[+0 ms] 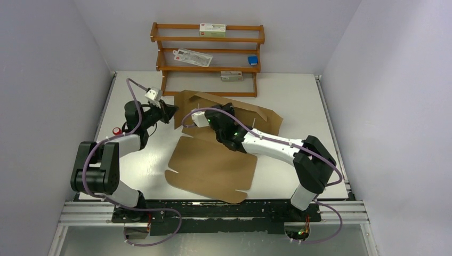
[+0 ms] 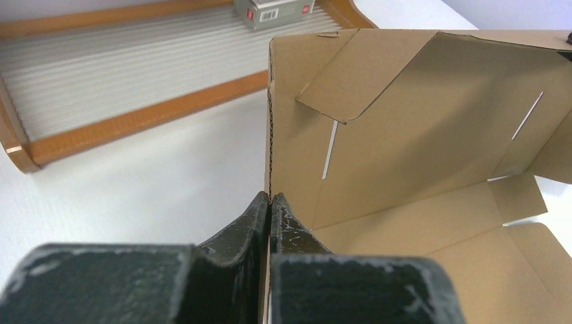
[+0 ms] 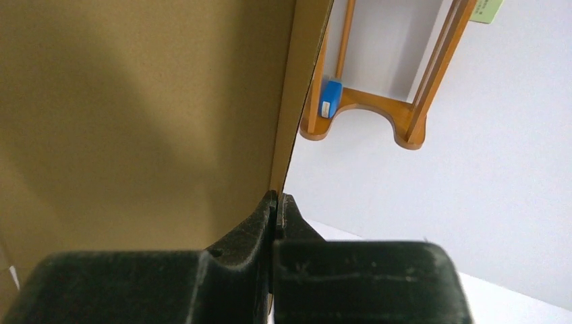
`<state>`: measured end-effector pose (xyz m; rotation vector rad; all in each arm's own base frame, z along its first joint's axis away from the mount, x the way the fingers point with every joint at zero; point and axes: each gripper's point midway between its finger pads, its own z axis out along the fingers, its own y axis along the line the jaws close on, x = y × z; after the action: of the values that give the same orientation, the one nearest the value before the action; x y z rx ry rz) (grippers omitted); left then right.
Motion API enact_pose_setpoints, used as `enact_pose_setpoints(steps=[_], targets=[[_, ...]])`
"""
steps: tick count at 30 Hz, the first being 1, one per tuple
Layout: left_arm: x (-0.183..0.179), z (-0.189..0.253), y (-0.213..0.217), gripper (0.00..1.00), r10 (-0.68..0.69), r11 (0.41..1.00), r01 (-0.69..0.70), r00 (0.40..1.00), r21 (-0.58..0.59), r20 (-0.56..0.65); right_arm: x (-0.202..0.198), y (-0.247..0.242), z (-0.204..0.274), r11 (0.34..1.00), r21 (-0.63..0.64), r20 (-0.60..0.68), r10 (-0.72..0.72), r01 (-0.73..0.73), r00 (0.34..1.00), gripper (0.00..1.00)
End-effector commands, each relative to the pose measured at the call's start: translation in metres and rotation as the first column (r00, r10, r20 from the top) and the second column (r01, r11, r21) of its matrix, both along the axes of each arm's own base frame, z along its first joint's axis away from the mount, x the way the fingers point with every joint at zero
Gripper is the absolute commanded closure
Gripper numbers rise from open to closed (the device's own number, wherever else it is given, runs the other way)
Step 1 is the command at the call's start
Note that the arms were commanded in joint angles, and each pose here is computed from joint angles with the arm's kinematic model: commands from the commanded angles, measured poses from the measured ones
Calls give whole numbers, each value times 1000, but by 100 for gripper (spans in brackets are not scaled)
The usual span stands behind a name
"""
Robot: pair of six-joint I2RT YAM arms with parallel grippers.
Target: Fold the paper box
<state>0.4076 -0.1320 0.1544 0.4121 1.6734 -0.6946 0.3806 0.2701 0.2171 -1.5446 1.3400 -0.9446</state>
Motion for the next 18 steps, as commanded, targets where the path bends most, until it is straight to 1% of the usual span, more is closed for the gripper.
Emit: enact_pose_setpoints(steps=[1, 9, 15, 18], targets=[[-10, 11, -8, 95, 8, 999, -7, 999, -33, 43, -9, 4, 3, 1000, 1, 52, 7, -7, 999, 100], [-30, -12, -28, 95, 23, 999, -24, 999, -35, -31, -26, 8, -9, 1000, 1, 53, 19, -19, 998, 100], [-48, -16, -47, 95, -6, 996, 1, 998, -85, -63, -34, 12, -8, 999, 16, 74, 37, -38, 997, 100], [-58, -15, -56, 95, -21, 996, 15, 998, -89, -63, -33, 15, -7, 998, 40, 84, 48, -52, 995, 100]])
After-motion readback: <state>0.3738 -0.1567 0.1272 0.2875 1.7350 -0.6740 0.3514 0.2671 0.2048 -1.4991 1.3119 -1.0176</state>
